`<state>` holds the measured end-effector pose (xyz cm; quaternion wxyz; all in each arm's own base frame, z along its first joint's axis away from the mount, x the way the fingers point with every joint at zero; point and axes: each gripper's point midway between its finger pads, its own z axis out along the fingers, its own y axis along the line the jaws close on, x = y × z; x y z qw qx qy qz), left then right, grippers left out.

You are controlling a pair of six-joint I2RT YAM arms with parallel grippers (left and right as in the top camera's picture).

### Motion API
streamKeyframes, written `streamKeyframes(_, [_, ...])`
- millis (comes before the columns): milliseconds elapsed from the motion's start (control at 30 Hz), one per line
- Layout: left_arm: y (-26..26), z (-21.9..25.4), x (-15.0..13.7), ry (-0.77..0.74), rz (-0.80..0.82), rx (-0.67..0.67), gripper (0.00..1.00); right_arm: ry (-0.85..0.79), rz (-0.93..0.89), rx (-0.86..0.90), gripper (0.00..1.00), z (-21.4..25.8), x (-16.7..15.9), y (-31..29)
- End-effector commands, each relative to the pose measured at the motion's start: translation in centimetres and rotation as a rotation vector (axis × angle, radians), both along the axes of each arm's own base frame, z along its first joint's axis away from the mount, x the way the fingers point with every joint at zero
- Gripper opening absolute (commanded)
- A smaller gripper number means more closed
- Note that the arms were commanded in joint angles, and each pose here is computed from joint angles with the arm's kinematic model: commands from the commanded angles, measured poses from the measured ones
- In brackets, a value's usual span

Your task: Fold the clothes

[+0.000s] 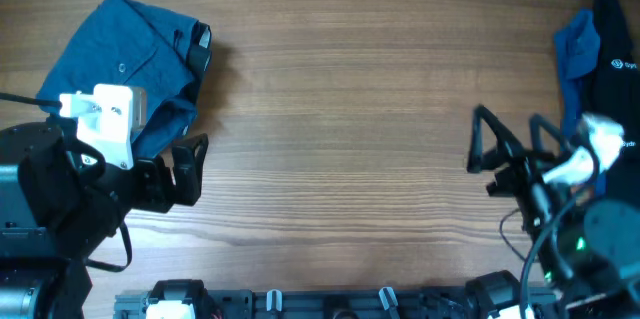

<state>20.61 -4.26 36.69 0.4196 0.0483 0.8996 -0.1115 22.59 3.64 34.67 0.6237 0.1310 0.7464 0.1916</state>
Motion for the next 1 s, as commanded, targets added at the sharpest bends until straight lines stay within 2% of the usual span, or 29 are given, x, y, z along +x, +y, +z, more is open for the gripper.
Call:
streamKeyframes(0, [-0.1, 0.1, 0.0, -0.007, -0.016, 0.016, 1.00, -0.023, -0.122, -0.034, 1.00, -3.9, -1.0, -2.5])
streamKeyframes(233, [-0.1, 0.1, 0.0, -0.007, -0.016, 0.016, 1.00, -0.036, -0.141, -0.025, 1.00, -10.8, -1.5, -2.9])
streamKeyframes(567, [-0.1, 0.1, 0.0, -0.007, -0.016, 0.016, 1.00, 0.028, -0.160, 0.165, 1.00, -18.9, 0.8, -2.1])
streamKeyframes(767, [-0.1, 0.1, 0.0, -0.007, -0.016, 0.016, 1.00, 0.007, -0.162, 0.229, 1.00, -18.4, 0.9, -2.0])
streamKeyframes(833, [-0.1, 0.1, 0.0, -0.007, -0.016, 0.016, 1.00, 0.000, -0.183, 0.376, 1.00, -18.1, 1.0, -2.0])
streamKeyframes(900, [-0.1, 0.1, 0.0, -0.007, -0.016, 0.016, 1.00, -0.074, -0.201, 0.513, 1.00, -16.5, 1.3, -2.4])
streamKeyframes(967, [-0.1, 0.1, 0.0, -0.007, -0.016, 0.016, 1.00, -0.127, -0.244, 0.531, 1.00, -15.7, 1.3, -3.3])
